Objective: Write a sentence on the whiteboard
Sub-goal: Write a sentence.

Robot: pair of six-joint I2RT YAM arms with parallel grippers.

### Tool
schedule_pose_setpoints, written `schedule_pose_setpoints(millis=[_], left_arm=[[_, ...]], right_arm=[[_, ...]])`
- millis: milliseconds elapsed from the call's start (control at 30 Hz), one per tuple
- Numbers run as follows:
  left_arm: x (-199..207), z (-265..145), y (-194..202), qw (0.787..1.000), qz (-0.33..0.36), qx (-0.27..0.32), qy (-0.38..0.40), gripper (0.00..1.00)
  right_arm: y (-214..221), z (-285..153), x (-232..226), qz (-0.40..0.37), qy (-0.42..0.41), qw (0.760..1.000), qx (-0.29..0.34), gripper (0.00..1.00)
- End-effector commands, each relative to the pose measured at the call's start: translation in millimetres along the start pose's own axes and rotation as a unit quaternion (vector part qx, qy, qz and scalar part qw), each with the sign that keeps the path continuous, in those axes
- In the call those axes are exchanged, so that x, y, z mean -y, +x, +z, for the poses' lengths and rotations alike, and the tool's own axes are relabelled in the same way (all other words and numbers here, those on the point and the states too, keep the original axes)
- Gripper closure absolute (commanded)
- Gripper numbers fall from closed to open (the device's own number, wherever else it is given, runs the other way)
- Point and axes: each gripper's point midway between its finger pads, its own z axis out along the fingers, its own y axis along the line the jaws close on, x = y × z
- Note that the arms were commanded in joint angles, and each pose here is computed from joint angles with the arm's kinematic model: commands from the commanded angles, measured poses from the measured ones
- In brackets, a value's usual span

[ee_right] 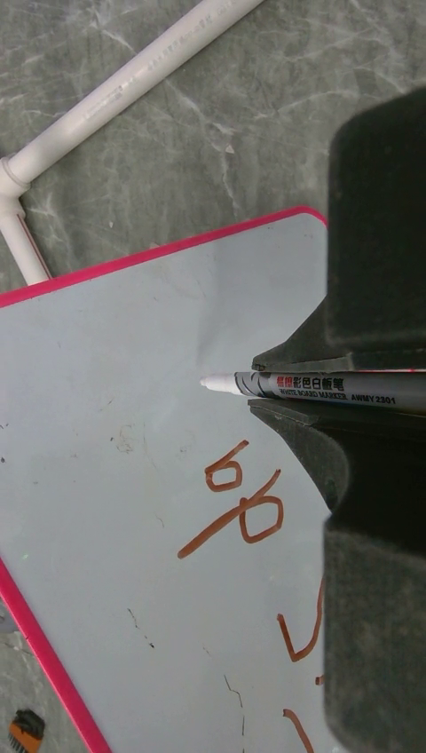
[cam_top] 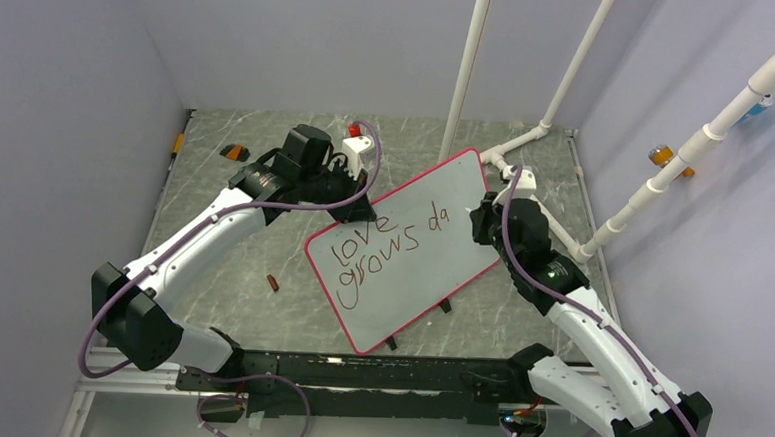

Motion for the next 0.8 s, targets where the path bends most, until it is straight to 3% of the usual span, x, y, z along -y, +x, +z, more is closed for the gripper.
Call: schedule_pose_setpoints(millis=[0, 767], left_arm=[[-32, -6, -8, 0.993, 0.092, 0.015, -0.077, 1.0], [-31, -6, -9, 0.993, 0.093, 0.015, -0.077, 1.0]], right_arm=[[-23, -2, -7, 0.025, -0.026, 0.999, 0.032, 1.0], [-28, 9, -23, 0.044, -0.08, 0.995, 0.032, 1.0]])
